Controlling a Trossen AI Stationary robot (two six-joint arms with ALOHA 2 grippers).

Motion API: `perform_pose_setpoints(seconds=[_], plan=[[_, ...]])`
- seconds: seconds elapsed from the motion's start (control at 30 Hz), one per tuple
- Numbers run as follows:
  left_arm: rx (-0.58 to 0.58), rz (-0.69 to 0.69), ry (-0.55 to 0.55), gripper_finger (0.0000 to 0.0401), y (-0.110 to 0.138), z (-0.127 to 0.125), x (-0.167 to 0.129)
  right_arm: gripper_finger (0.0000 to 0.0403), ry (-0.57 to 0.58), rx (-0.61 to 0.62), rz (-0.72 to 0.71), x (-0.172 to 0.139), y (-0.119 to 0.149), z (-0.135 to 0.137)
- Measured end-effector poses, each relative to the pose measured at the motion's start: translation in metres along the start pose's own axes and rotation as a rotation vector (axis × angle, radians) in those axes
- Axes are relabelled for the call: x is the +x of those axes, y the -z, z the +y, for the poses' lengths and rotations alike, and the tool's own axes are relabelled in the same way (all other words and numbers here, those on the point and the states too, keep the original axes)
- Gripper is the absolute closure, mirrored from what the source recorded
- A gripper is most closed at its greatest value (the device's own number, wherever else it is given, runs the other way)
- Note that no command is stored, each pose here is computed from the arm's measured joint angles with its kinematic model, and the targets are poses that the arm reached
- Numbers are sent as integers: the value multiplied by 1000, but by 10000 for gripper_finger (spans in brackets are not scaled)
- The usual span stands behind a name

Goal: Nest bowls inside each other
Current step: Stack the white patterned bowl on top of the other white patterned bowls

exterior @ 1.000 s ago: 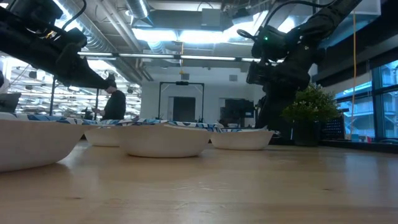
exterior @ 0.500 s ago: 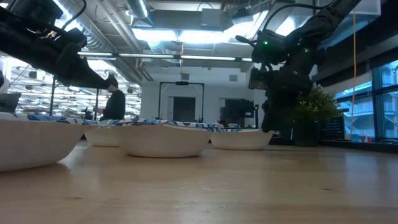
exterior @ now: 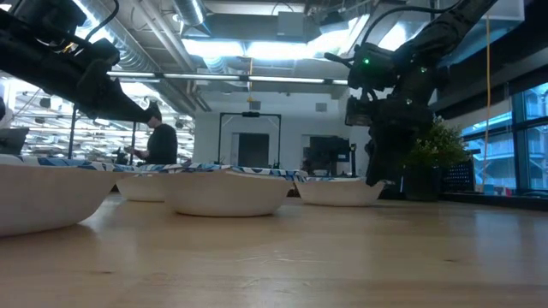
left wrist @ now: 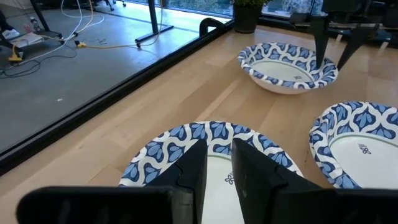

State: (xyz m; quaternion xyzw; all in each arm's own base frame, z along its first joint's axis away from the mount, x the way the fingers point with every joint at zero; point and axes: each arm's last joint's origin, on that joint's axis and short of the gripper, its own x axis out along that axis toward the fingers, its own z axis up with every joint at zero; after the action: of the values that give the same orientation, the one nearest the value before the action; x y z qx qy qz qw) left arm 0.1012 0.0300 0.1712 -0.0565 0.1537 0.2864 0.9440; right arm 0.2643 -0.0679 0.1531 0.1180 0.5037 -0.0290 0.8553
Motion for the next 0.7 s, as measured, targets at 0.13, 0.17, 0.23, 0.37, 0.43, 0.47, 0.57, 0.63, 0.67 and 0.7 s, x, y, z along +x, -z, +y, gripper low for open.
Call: perform_pose_setpoints(seconds=[0.13, 0.17, 0.23, 0.37, 0.43, 0.47, 0.57, 0.63, 0.67, 0.7], plan=[[0, 0, 0, 332, 0, 0, 0, 261, 16, 0, -1, 0, 0, 0], [0, 0, 0, 332, 0, 0, 0, 267, 16, 0, -1, 0, 0, 0], [0, 0, 0, 332, 0, 0, 0, 282, 16, 0, -1, 0, 0, 0], [0, 0, 0, 332, 0, 0, 0, 316, 16, -1, -2, 0, 0, 0], [0, 0, 0, 332, 0, 0, 0, 331, 17, -1, -3, 0, 0, 0], [0, 0, 0, 332, 0, 0, 0, 338, 17, -1, -3, 0, 0, 0], [0, 0, 0, 332, 0, 0, 0, 351, 19, -1, -4, 0, 0, -1], [0, 0, 0, 332, 0, 0, 0, 353, 19, -1, -5, 0, -1, -1], [0, 0, 0, 332, 0, 0, 0, 353, 19, -2, -8, 0, -1, 0], [0, 0, 0, 332, 0, 0, 0, 353, 19, -2, -11, 0, -1, -1]])
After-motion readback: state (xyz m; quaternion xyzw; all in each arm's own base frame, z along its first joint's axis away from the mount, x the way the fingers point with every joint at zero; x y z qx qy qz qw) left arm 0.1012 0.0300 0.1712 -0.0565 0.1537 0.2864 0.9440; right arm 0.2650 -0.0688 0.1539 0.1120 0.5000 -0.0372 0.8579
